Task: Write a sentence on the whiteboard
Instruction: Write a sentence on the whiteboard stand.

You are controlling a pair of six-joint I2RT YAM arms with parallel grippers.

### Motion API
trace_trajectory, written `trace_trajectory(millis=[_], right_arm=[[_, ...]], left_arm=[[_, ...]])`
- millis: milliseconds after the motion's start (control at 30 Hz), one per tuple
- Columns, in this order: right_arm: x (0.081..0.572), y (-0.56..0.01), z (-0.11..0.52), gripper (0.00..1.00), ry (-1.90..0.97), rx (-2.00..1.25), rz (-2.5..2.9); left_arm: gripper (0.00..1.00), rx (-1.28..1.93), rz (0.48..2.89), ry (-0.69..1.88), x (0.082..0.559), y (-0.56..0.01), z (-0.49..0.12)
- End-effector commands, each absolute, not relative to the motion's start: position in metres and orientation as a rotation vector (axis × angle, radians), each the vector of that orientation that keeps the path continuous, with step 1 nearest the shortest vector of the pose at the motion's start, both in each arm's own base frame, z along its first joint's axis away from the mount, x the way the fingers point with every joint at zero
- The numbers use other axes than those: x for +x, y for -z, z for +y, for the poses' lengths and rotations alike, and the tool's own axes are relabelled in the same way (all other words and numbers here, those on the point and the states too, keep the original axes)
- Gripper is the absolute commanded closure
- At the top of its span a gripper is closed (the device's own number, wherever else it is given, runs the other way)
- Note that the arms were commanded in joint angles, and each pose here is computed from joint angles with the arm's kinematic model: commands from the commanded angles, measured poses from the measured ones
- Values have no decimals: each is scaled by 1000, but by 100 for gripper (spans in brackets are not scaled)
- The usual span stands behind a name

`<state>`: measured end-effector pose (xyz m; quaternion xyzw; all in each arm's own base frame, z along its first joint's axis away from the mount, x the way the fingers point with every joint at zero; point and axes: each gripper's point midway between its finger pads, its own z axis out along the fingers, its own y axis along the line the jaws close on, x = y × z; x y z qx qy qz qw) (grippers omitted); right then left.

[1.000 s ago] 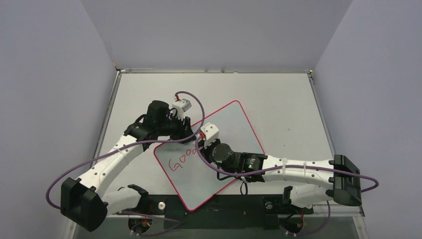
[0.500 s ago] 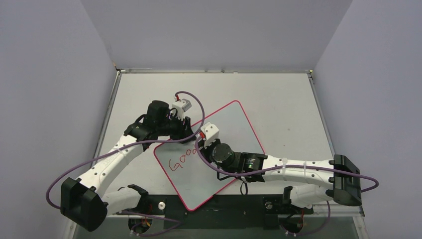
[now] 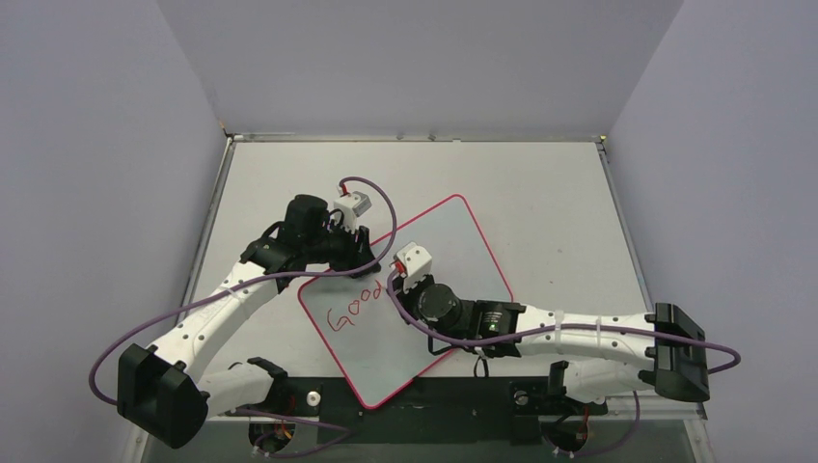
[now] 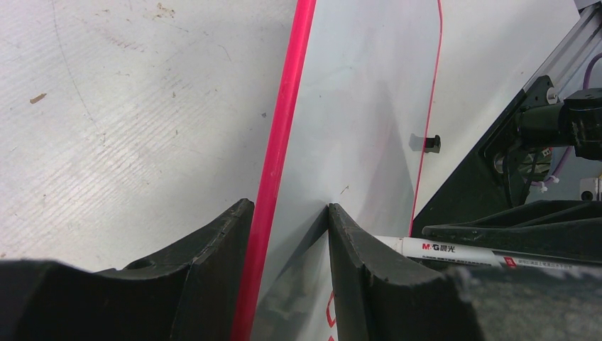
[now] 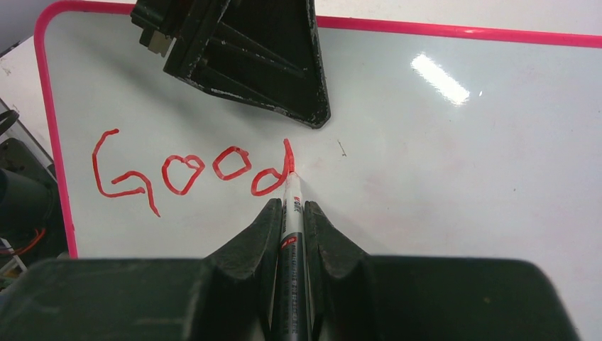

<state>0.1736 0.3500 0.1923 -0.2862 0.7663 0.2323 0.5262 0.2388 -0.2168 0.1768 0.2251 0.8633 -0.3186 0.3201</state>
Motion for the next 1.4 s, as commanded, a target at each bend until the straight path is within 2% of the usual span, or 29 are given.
trace_trajectory(millis=[0,400,767,1367], right_arm=[[169,-194,342,100,-564,-657,1840],[169,-199,329,100,-534,-646,1842],[177,-262,318,100,-554,-589,1724],[208,-257,282,100,-719,-455,1673]], left_arm=[[100,588,2195,699,259,-185,-206],[100,589,2192,698,259,-186,-206],[100,591,2189,698,257,-187,-205],[100,601,2173,695,255,-191,-206]])
